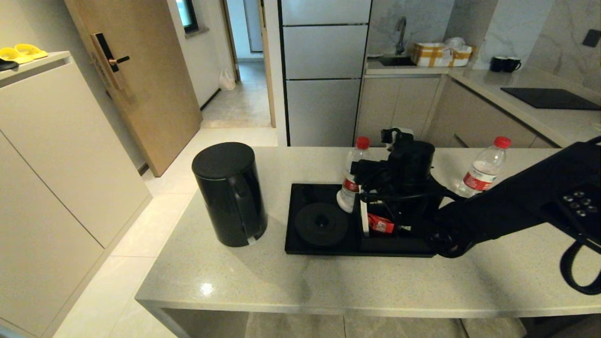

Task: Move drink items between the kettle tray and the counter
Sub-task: Pick up the bottled water

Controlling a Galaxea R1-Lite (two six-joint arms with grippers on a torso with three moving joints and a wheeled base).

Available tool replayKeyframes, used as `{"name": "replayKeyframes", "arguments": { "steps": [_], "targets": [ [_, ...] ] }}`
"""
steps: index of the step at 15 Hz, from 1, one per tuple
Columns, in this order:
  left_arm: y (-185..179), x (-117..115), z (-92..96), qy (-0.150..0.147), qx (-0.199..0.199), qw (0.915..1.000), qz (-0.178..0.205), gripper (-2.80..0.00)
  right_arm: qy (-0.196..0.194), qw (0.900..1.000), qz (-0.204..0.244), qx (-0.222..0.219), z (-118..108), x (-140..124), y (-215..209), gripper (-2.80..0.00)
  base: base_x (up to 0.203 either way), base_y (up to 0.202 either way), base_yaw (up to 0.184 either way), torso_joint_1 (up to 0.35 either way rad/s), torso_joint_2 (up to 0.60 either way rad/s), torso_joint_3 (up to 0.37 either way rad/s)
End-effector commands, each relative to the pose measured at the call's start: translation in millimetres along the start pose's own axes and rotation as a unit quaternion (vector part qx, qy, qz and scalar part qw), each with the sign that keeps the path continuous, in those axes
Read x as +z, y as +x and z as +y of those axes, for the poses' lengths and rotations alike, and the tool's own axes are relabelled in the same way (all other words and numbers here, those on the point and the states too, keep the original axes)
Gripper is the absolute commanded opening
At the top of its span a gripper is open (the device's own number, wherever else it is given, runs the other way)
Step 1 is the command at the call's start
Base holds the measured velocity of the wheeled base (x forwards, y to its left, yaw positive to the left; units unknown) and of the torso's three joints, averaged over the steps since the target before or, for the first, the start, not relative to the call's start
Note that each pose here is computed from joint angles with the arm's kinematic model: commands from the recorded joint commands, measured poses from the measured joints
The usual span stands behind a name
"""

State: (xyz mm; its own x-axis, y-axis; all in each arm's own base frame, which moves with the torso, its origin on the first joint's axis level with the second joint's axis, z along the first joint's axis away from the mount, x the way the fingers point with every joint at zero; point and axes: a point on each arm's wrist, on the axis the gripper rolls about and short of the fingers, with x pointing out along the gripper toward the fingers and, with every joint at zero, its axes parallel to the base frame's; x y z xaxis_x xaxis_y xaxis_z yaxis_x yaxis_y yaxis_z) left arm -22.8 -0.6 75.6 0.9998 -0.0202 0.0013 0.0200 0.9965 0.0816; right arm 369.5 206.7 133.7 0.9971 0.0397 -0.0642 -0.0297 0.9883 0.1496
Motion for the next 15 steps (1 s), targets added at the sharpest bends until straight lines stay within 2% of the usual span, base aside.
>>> {"name": "replayKeyframes", "arguments": {
  "steps": [1,2,5,9,15],
  "targets": [
    [0,0,0.0,0.000,0.001,1.0000,0.000,-2.80,-0.012,1.000,0.004,-0.008,7,-19,19,0.00,0.000,0.000,0.000,0.000,0.00,0.000],
    [0,0,0.0,0.001,0.000,1.0000,0.000,-2.80,-0.009,1.000,-0.008,-0.007,12,-13,26,0.00,0.000,0.000,0.000,0.000,0.00,0.000],
    [0,0,0.0,0.001,0.000,1.0000,0.000,-2.80,-0.015,1.000,-0.004,-0.015,17,-21,49,0.00,0.000,0.000,0.000,0.000,0.00,0.000],
    [0,0,0.0,0.000,0.000,1.0000,0.000,-2.80,-0.025,0.999,0.004,-0.046,2,-28,79,0.00,0.000,0.000,0.000,0.000,0.00,0.000],
    [0,0,0.0,0.000,0.001,1.0000,0.000,-2.80,-0.023,0.998,0.000,-0.055,0,-35,100,0.00,0.000,0.000,0.000,0.000,0.00,0.000]
  ]
}}
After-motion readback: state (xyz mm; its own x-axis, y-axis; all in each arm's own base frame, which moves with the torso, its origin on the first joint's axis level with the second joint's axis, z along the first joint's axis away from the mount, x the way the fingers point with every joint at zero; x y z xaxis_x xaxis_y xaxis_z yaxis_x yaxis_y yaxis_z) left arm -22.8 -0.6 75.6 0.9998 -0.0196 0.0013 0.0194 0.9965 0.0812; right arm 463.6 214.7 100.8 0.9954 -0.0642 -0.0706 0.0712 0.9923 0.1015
